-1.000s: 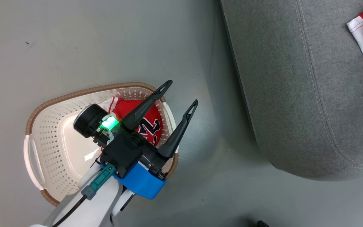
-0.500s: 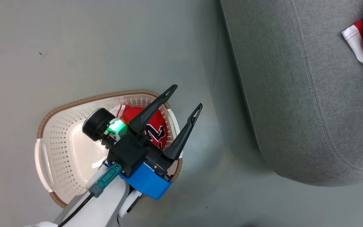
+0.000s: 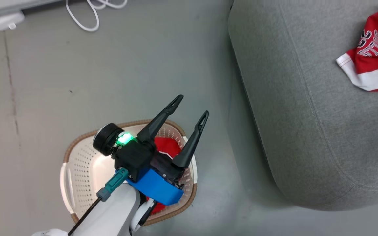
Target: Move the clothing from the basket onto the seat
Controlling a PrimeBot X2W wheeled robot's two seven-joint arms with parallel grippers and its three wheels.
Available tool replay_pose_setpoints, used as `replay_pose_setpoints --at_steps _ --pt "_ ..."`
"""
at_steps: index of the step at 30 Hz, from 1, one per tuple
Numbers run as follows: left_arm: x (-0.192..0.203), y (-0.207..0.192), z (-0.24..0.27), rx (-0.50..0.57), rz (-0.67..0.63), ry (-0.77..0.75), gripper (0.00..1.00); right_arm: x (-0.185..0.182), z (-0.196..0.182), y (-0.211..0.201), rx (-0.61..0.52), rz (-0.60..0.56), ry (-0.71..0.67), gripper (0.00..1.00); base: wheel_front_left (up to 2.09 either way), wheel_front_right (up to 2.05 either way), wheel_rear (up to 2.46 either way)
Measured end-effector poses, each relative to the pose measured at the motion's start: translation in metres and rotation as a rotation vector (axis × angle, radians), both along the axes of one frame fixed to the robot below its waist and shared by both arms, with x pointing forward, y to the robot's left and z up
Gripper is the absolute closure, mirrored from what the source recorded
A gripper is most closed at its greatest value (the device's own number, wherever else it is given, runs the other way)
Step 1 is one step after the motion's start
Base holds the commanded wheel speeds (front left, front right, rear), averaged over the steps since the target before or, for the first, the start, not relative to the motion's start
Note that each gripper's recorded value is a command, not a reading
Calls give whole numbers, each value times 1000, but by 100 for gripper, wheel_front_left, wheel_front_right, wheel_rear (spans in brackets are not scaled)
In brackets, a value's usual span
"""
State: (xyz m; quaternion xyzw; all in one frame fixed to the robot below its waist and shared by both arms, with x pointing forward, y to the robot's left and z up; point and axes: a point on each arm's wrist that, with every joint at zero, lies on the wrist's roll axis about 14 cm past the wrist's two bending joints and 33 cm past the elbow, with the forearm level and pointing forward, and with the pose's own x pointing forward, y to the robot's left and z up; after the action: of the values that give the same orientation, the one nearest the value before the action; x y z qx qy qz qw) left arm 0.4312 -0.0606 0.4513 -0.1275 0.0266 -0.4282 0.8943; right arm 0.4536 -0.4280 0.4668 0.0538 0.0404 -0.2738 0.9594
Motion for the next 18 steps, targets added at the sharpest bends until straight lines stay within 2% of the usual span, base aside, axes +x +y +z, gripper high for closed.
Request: replay_pose_setpoints --at_steps 11,18 --pt "-19 27 27 1 124 -5 0 -32 26 55 -28 143 -72 0 0 0 0" --pt "-30 62 38 2 254 -3 0 -57 45 101 -25 232 -140 0 0 0 0"
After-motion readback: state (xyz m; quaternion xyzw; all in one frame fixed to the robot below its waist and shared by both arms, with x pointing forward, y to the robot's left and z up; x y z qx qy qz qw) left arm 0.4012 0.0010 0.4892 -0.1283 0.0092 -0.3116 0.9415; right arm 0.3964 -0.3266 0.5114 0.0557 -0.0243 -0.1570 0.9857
